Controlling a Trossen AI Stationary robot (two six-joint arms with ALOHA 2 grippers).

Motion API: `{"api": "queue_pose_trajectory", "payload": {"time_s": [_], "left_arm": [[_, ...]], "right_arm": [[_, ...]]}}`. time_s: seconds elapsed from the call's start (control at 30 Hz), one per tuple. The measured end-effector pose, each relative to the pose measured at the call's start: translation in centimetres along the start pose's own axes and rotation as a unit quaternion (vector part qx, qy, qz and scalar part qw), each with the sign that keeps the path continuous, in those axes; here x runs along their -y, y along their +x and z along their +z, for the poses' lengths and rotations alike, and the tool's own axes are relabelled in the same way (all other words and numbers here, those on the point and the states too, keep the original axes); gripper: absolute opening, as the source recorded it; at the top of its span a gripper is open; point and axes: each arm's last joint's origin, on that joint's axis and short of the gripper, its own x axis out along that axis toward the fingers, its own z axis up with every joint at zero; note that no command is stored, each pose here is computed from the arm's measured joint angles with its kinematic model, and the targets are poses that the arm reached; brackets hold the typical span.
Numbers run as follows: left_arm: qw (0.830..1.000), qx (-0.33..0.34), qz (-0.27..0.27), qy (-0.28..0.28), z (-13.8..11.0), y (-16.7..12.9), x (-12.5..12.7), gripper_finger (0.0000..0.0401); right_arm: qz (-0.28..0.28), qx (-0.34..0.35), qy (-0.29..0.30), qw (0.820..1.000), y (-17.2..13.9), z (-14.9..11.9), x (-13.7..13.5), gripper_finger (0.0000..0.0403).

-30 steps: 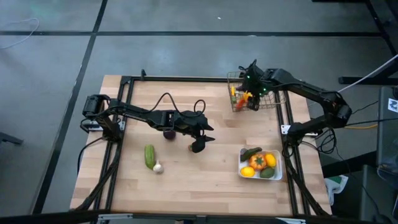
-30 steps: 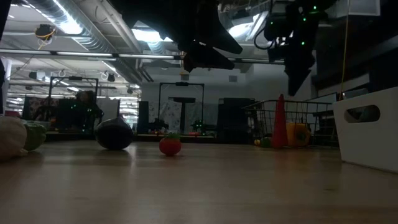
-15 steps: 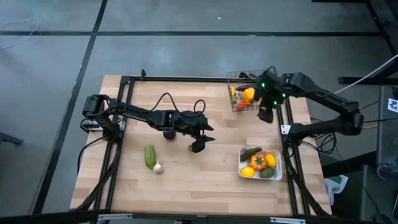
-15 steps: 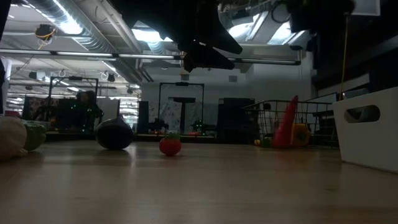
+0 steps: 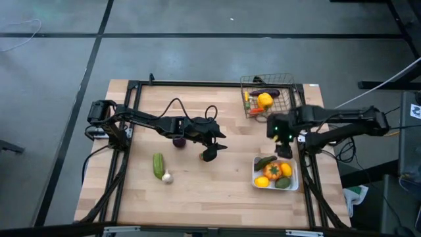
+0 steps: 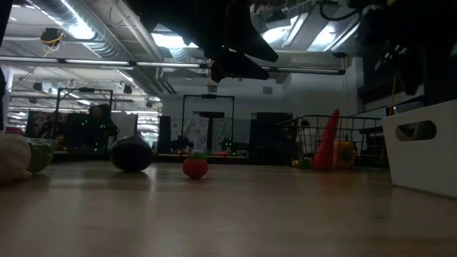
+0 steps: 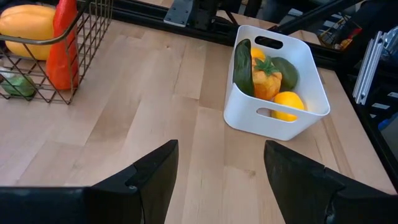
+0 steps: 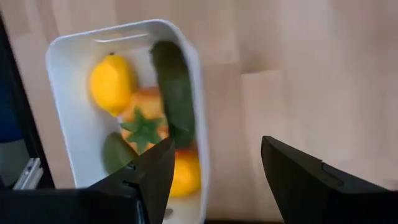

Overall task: Sort produce into baskets
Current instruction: Put the green chili pepper into the black wire basket

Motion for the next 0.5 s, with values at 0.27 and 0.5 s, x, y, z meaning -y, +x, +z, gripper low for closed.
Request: {"api": "queue_pose_trajectory", "payload": {"time_s": [0.27, 0.5], "left_arm": [[1.000, 0.000, 0.000, 0.000, 0.0, 0.0, 0.0, 0.0233], [1.000, 0.000, 0.000, 0.000, 0.0, 0.0, 0.0, 0.0233]], "right_arm": [[0.020, -0.017, -0.050, 0.998, 2.5, -0.6, -2.0, 0.0237], [0.001, 0.006, -0.071, 0.997, 2.8, -0.7, -3.3, 0.0237]]}}
